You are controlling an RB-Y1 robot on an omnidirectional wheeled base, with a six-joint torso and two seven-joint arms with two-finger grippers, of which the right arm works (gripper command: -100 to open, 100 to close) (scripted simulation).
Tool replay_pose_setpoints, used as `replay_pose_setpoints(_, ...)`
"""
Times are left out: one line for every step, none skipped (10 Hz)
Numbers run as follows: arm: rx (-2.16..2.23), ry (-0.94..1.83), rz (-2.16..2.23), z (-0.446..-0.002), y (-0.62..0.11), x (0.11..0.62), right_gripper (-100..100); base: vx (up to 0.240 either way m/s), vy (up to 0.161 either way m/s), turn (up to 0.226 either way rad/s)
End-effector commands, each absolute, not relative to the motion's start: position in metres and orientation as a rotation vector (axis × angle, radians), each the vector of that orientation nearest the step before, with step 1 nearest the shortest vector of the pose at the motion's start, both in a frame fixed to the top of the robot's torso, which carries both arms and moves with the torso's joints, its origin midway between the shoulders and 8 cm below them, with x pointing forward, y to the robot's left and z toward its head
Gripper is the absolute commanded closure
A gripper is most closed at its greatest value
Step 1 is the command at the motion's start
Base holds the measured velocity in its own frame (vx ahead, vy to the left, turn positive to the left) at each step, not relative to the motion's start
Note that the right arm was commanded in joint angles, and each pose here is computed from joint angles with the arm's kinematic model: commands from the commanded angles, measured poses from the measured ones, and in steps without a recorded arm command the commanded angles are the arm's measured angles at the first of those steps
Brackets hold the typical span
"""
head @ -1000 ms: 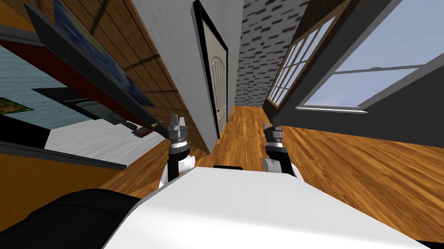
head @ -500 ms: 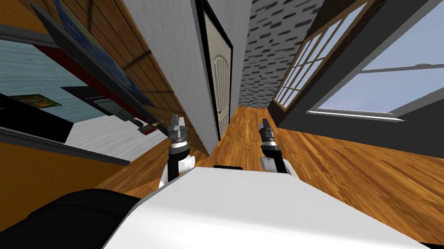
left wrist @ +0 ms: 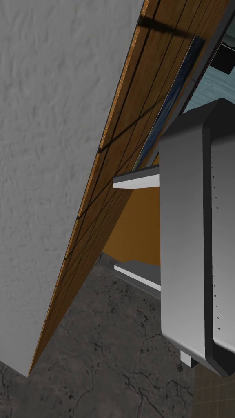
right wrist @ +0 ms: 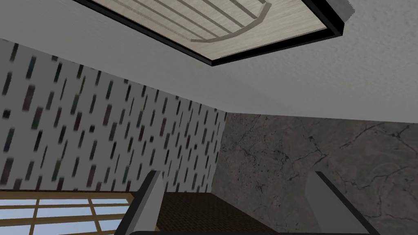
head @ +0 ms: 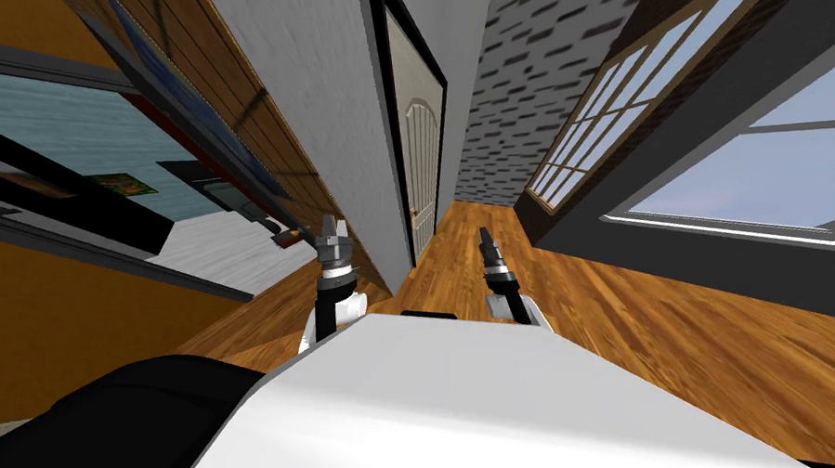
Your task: Pull the door open
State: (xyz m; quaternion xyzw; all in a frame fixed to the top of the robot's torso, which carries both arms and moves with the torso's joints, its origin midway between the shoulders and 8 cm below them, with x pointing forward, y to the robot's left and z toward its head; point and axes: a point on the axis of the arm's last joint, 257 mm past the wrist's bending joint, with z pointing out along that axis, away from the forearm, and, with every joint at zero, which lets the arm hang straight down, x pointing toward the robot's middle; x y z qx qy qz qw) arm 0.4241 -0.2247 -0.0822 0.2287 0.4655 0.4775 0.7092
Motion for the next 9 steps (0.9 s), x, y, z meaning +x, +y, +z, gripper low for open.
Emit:
replay_pose_setpoints(0.469, 1.065, 1.036, -0.09, -0.217, 0.428, -100, 0.169, -0.102, 0.144)
replay_pose_setpoints(0.435, 1.094, 1.015, -0.098, -0.211, 0.433, -100, 0.172, -0.098, 0.167)
replay_pose_setpoints(0.416, 1.108, 1.004, -0.103, -0.208, 0.435, -100, 0.13, -0.064, 0.116)
replay_pose_setpoints(0.379, 1.136, 0.982, -0.111, -0.202, 0.438, -100, 0.123, -0.084, 0.124)
replay_pose_setpoints(0.36, 1.15, 0.971, -0.116, -0.199, 0.44, -100, 0.122, -0.095, 0.137)
replay_pose_setpoints(0.341, 1.164, 0.96, -0.12, -0.196, 0.442, -100, 0.101, -0.069, 0.156)
replay_pose_setpoints(0.321, 1.178, 0.948, -0.125, -0.193, 0.444, -100, 0.096, -0.052, 0.097)
replay_pose_setpoints(0.28, 1.205, 0.925, -0.134, -0.187, 0.447, -100, 0.109, -0.066, 0.18)
replay_pose_setpoints(0.259, 1.218, 0.913, -0.139, -0.184, 0.449, -100, 0.114, -0.082, 0.133)
